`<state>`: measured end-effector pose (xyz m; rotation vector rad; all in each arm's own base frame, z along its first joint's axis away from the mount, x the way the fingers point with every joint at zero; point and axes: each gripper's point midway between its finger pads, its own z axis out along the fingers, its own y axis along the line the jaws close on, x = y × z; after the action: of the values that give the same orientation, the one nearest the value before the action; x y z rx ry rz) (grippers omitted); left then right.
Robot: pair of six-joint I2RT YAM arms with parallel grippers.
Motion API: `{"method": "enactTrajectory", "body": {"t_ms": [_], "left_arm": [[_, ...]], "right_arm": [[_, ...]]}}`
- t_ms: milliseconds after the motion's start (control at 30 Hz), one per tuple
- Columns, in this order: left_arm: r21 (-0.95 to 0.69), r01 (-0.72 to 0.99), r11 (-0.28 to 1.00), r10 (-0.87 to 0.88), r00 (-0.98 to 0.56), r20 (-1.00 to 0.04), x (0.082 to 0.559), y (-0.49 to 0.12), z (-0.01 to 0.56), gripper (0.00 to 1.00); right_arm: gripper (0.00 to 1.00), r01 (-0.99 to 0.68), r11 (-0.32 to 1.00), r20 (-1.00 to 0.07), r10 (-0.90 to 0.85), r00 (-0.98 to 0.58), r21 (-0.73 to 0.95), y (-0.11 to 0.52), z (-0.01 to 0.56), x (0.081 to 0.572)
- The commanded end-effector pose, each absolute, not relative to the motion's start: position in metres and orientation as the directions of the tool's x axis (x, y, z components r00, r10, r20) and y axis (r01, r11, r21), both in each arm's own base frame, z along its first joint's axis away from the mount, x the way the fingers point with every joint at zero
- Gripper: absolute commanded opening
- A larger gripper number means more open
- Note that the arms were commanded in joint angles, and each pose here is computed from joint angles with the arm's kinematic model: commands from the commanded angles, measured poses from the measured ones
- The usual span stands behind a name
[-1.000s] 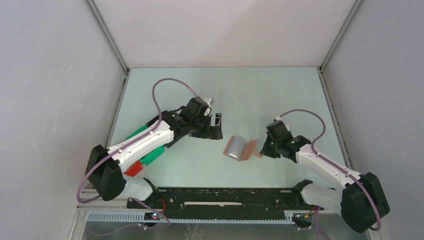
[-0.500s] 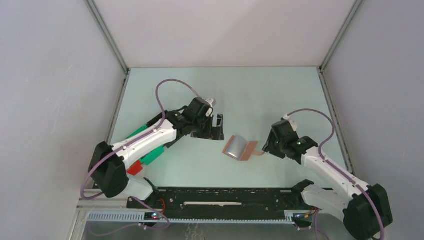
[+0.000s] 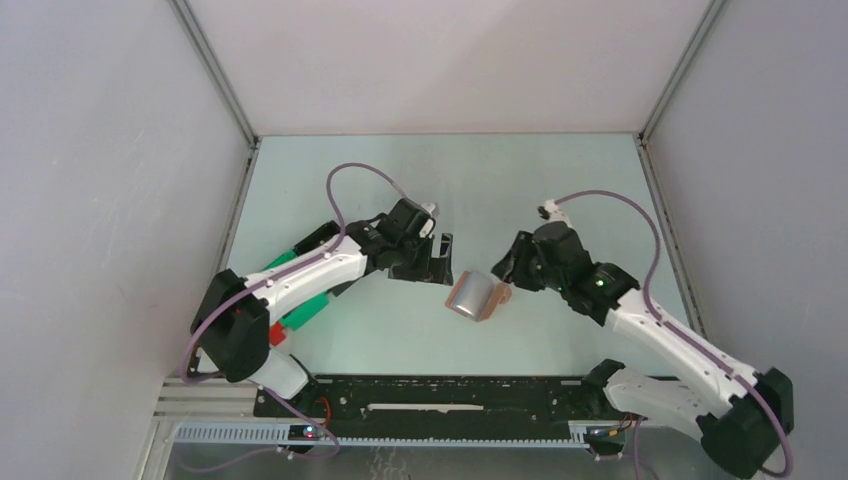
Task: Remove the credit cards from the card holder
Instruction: Open the card holder at the center of the board.
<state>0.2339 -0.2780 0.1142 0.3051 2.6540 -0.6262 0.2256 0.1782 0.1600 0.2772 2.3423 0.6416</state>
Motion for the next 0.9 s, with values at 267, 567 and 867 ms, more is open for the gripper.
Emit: {"method": "enactTrajectory", "body": {"t_ms": [267, 567, 867], "left_arm": [[-0.426, 0.224, 0.877, 0.015, -0.897, -0.442, 0.242, -0.270, 0.119, 0.95], [-0.510, 0.270, 0.817, 0.034, -0.904, -0.426, 0.237, -0.298, 0.117, 0.95], [-0.610, 0.293, 0.736, 0.078, -0.932, -0.354, 0.235, -0.348, 0.107, 0.95]], "right_arm": [[0.38, -0.003, 0.825, -0.393, 0.265, -0.880, 0.565, 0.249, 0.121, 0.234], [0.36, 0.171, 0.869, -0.263, 0.320, -0.910, 0.464, 0.186, 0.036, 0.191], [0.36, 0.237, 0.861, -0.271, 0.385, -0.882, 0.450, 0.158, 0.025, 0.192]]}}
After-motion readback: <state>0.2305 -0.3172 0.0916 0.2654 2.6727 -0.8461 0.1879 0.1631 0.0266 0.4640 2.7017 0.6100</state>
